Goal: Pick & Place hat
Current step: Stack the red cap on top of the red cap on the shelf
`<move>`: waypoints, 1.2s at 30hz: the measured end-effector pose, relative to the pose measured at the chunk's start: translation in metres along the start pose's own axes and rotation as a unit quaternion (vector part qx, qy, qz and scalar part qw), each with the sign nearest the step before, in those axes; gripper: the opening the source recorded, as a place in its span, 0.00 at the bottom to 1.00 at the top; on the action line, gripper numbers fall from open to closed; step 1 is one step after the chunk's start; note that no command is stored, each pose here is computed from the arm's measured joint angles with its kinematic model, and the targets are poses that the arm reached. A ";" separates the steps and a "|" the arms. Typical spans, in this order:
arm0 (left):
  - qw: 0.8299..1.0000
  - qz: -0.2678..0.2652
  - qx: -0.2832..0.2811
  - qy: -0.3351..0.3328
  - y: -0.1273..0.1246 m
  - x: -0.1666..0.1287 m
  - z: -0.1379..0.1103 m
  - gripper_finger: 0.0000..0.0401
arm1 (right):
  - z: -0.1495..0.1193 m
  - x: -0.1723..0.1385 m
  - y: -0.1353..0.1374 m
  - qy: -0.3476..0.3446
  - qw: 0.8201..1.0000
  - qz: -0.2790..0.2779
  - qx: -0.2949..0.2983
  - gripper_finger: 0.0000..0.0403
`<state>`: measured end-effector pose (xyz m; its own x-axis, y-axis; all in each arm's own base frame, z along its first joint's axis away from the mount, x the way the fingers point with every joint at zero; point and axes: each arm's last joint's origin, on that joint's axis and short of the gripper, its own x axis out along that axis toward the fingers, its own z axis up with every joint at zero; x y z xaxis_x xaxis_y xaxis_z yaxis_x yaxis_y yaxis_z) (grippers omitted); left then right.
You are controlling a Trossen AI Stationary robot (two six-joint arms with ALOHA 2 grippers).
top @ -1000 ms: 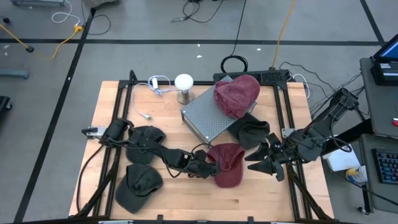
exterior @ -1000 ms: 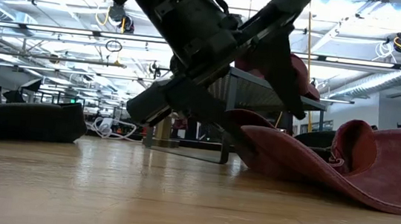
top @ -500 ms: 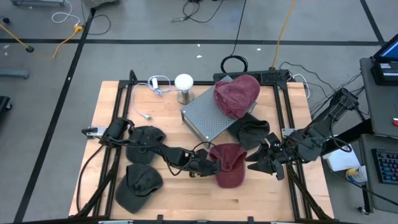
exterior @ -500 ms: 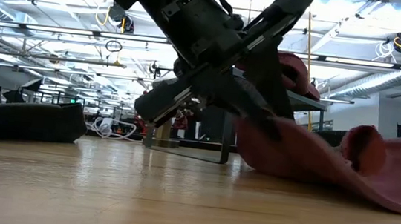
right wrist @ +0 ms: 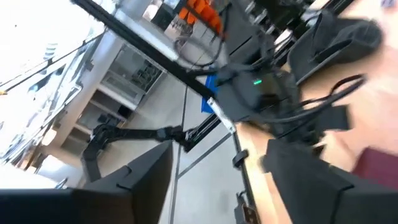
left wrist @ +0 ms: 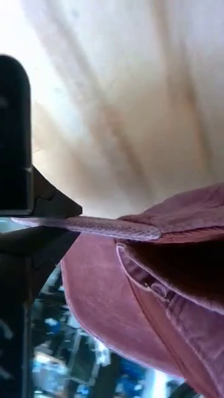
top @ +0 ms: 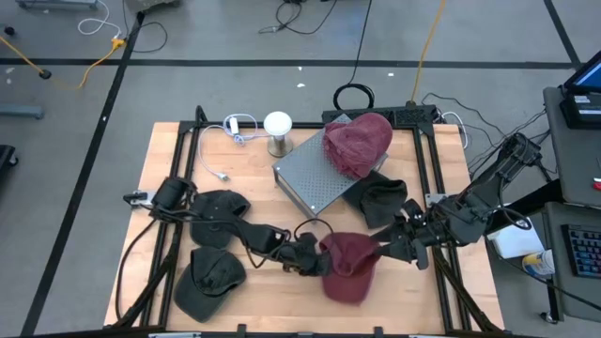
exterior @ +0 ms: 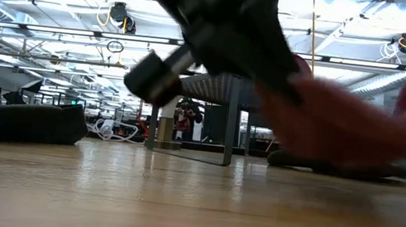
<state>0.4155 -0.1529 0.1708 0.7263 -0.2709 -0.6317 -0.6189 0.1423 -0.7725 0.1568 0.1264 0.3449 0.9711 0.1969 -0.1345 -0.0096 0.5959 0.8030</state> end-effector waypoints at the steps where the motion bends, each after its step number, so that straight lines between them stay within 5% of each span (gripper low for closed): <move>1: 1.000 -0.002 0.015 0.003 -0.003 -0.004 -0.003 0.02 | 0.000 0.000 0.000 -0.003 1.000 -0.001 -0.002 0.67; 8: 0.992 0.022 0.125 -0.002 -0.015 -0.040 -0.013 0.02 | 0.007 -0.001 0.011 -0.027 0.997 0.057 -0.033 0.86; 17: 0.965 0.054 0.255 -0.037 -0.034 -0.119 -0.021 0.02 | 0.012 -0.002 0.018 -0.054 0.994 0.083 -0.054 0.88; 26: 0.920 0.108 0.351 -0.139 -0.035 -0.207 -0.017 0.02 | 0.015 -0.001 0.014 -0.107 0.989 0.028 -0.101 0.87; 36: 0.859 0.127 0.395 -0.299 -0.035 -0.277 -0.004 0.02 | 0.019 0.000 0.009 -0.194 0.958 -0.092 -0.191 0.87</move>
<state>0.2347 -0.0869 0.3734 0.7684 0.3688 -0.5230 -0.5551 0.7907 -0.2580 0.1607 0.1167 0.3630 0.9796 -0.1984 0.0317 0.1555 0.8488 0.5054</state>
